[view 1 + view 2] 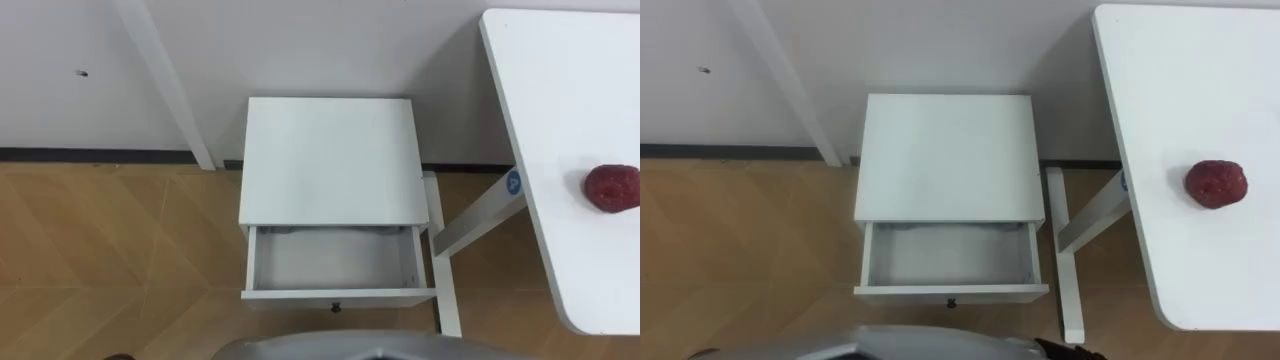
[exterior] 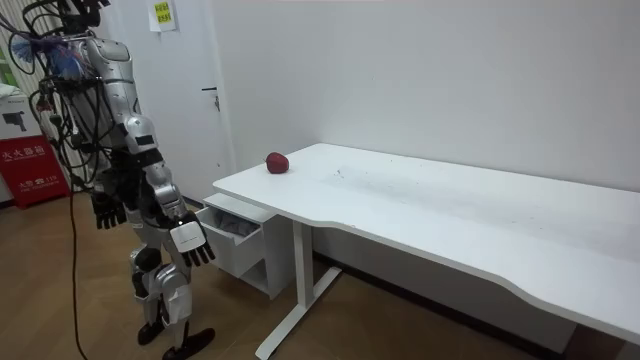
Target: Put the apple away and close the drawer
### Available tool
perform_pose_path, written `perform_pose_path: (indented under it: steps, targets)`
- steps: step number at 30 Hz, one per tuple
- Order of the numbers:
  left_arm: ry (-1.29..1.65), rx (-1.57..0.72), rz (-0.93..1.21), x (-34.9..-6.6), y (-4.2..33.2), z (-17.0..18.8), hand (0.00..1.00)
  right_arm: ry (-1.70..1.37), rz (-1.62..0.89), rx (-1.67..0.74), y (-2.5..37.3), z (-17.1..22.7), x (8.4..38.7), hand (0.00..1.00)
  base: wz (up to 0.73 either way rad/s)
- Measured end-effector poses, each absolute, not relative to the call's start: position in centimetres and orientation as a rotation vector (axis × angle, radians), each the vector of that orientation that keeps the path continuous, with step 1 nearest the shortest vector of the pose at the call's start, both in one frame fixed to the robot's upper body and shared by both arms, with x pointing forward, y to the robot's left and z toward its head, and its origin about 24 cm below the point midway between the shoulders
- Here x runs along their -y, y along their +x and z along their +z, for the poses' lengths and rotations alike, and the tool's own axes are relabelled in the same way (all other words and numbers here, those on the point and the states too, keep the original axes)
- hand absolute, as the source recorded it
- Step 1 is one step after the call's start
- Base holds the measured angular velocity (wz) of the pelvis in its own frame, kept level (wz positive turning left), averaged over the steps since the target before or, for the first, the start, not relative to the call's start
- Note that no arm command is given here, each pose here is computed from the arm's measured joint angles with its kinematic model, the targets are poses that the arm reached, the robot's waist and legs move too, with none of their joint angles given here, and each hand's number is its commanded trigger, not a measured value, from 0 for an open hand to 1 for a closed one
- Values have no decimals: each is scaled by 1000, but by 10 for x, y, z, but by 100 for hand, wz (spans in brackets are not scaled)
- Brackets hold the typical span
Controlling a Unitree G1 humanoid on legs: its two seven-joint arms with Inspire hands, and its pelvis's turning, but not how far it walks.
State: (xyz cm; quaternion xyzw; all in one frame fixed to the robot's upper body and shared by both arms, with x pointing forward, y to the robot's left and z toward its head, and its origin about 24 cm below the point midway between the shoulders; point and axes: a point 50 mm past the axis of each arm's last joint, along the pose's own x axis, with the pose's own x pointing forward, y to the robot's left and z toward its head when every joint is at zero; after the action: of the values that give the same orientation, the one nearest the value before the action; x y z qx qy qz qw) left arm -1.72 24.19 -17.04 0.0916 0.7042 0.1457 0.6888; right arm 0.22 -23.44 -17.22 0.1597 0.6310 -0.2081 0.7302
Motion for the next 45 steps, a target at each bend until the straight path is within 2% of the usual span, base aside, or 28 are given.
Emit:
perform_pose_path:
  steps: [8, 13, 18, 27, 37, 45]
  targets:
    - [202, -1572, 330, -242, -17, -170, 0, 368, -476, -1374, 6, -172, 235, 0, -3]
    - [204, -1546, 330, -243, -13, -170, 0, 527, -669, -1295, 6, -171, 240, 0, -4]
    - [131, -1500, 444, -252, -17, -167, 0, 947, -1124, -971, 13, -166, 258, 0, -5]
    - [90, -1478, 569, -264, -27, -163, 0, 1322, -1553, -473, 20, -151, 295, 0, -4]
    - [113, -1426, 566, -276, -19, -158, 0, 1345, -1614, -376, 47, -136, 315, 0, 0]
    - [130, -1381, 595, -284, -17, -154, 0, 1269, -1632, -113, 78, -83, 360, 0, 0]
